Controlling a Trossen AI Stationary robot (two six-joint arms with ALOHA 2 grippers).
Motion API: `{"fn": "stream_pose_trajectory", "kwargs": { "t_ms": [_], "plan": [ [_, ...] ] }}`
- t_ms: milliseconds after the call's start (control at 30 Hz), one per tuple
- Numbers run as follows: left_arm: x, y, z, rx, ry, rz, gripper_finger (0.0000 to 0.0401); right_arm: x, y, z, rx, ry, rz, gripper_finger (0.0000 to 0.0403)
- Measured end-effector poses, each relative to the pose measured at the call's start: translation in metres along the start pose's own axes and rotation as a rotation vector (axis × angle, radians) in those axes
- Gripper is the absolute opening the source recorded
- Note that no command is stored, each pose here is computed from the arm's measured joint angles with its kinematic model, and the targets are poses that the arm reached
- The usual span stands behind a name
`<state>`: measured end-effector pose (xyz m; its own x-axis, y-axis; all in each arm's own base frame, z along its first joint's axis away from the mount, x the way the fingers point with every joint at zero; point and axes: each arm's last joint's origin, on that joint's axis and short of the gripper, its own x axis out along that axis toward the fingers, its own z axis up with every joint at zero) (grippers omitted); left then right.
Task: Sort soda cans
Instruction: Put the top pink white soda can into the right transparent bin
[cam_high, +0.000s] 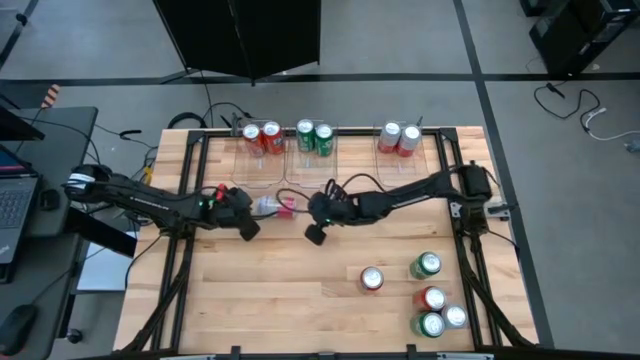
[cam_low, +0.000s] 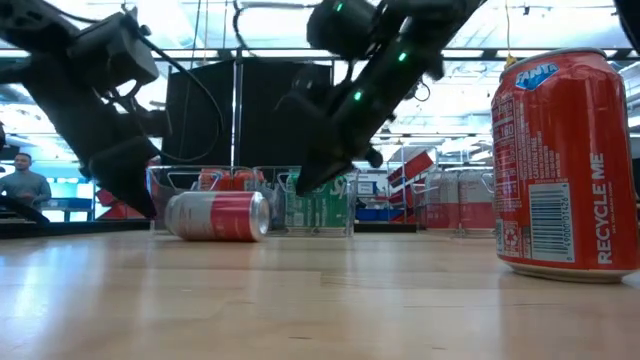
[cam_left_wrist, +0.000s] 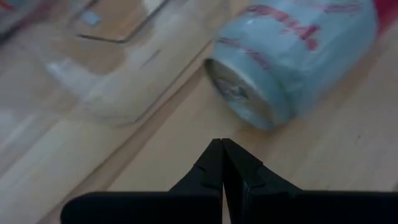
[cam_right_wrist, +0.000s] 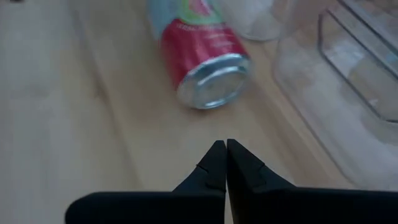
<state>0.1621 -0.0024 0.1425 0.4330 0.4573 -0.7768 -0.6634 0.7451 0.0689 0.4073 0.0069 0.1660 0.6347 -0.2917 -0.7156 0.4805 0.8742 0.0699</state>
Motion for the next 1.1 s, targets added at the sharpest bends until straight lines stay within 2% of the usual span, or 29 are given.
{"fn": "stream_pose_trajectory", "kwargs": {
  "t_ms": [167,400,667,867,967,1100],
  "plan": [
    [0.007,-0.004,-0.003,-0.012,-0.079,-0.109,0.0003,0.027,-0.004,0.000,0.020,0.001,-0.024,0.0000],
    [0.009,-0.008,-0.002,0.003,-0.152,-0.189,0.0003,0.048,0.000,0.000,0.009,-0.011,-0.008,0.0000],
    [0.005,-0.008,0.002,0.024,-0.195,-0.211,0.0003,0.041,0.004,0.000,-0.007,0.001,0.009,0.0000],
    [0.006,-0.007,-0.001,0.024,-0.161,-0.201,0.0003,0.010,0.002,0.011,0.000,-0.036,-0.137,0.0000],
    [0.006,-0.007,-0.001,0.018,-0.162,-0.203,0.0003,0.012,-0.008,0.012,0.036,-0.019,-0.189,0.0000],
    [0.007,-0.007,-0.002,-0.001,-0.160,-0.205,0.0003,0.028,-0.017,0.008,0.070,0.000,-0.195,0.0000]
  ]
}}
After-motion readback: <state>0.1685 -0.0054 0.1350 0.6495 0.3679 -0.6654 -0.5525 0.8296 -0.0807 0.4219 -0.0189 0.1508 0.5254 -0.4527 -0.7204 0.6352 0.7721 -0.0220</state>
